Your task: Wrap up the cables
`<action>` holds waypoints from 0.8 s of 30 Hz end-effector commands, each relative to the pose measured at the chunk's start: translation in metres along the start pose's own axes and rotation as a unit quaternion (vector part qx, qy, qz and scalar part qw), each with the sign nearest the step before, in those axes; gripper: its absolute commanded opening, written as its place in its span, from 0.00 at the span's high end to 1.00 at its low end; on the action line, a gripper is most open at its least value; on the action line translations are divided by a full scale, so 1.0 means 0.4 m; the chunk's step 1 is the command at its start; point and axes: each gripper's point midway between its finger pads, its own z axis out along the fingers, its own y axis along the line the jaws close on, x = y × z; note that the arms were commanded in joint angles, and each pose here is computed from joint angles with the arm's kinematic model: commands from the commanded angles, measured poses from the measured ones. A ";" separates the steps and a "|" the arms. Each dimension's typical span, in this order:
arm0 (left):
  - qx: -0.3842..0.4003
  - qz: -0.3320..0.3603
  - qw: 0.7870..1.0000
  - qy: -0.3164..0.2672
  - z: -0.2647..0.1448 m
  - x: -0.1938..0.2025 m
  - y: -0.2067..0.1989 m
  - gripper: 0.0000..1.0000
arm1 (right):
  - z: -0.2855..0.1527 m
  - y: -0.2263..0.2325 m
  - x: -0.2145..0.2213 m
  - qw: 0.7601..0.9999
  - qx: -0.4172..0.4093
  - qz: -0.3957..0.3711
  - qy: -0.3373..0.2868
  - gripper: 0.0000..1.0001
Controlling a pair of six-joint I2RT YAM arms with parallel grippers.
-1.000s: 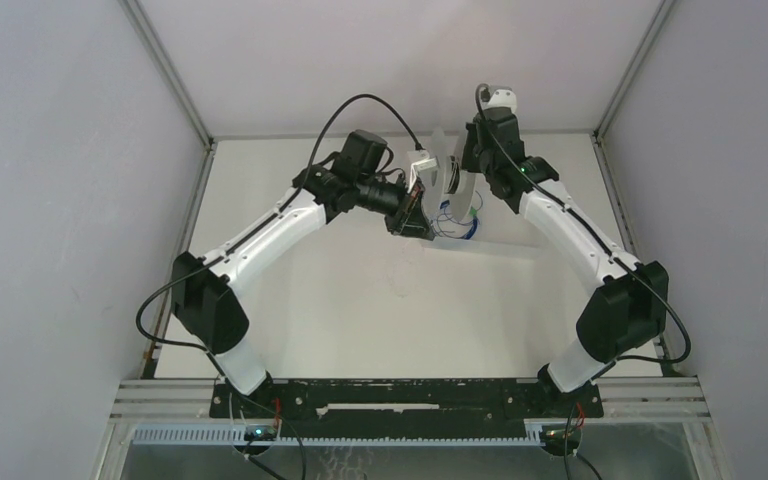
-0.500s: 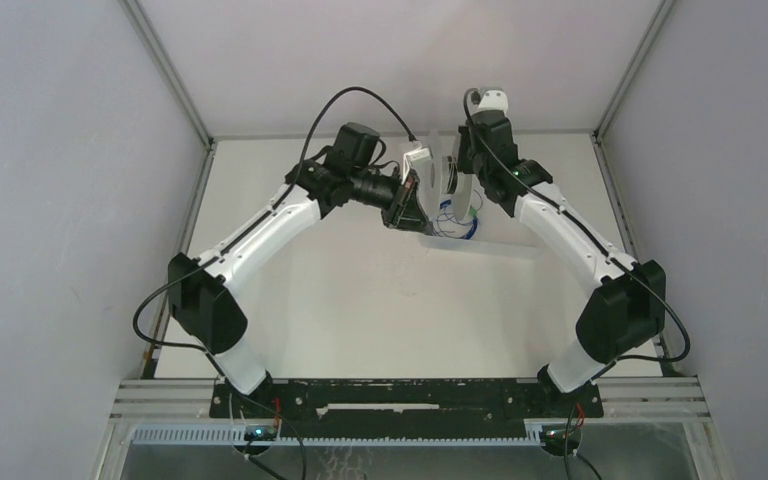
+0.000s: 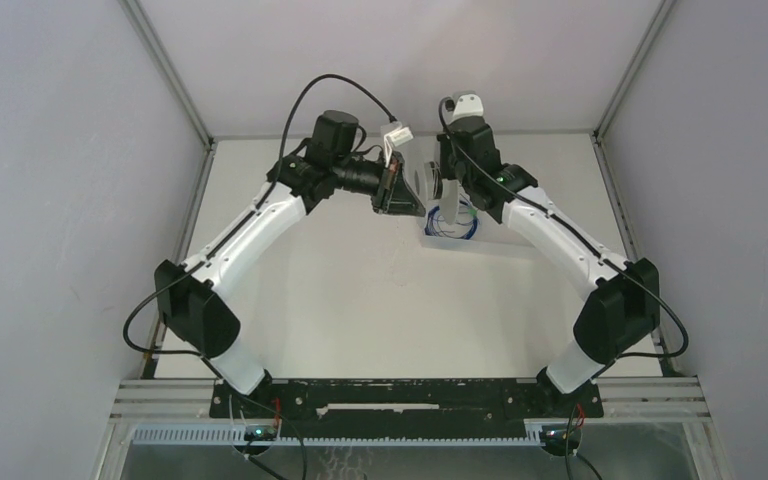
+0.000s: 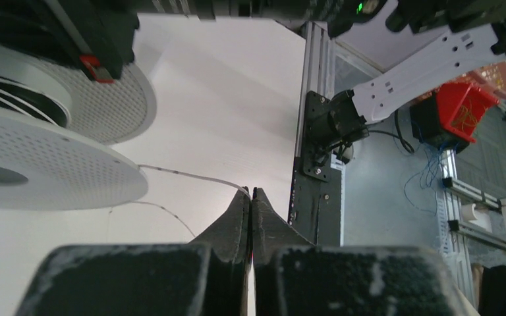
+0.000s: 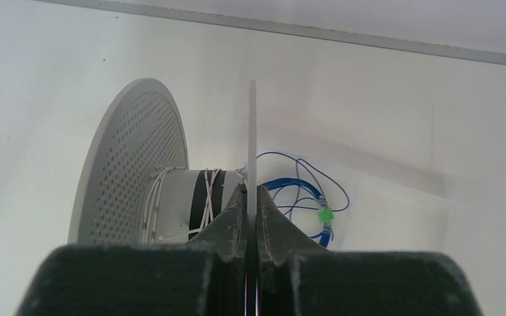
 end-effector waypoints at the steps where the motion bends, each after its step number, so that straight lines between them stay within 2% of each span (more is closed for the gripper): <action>1: 0.017 0.042 0.997 -0.056 -0.077 -0.086 -0.084 0.98 | -0.014 0.061 -0.105 0.998 -0.028 -0.005 -0.057 1.00; 5: -0.001 0.038 0.996 -0.081 -0.109 -0.114 -0.075 0.94 | -0.013 0.106 -0.093 0.998 -0.041 -0.021 -0.048 1.00; 13: -0.076 0.021 0.990 -0.118 -0.196 -0.165 0.013 0.95 | -0.022 0.172 -0.069 0.994 -0.091 -0.050 -0.037 1.00; 24: -0.191 0.013 0.978 -0.078 -0.282 -0.155 0.194 0.97 | -0.042 0.228 -0.031 0.982 -0.162 -0.098 -0.028 1.00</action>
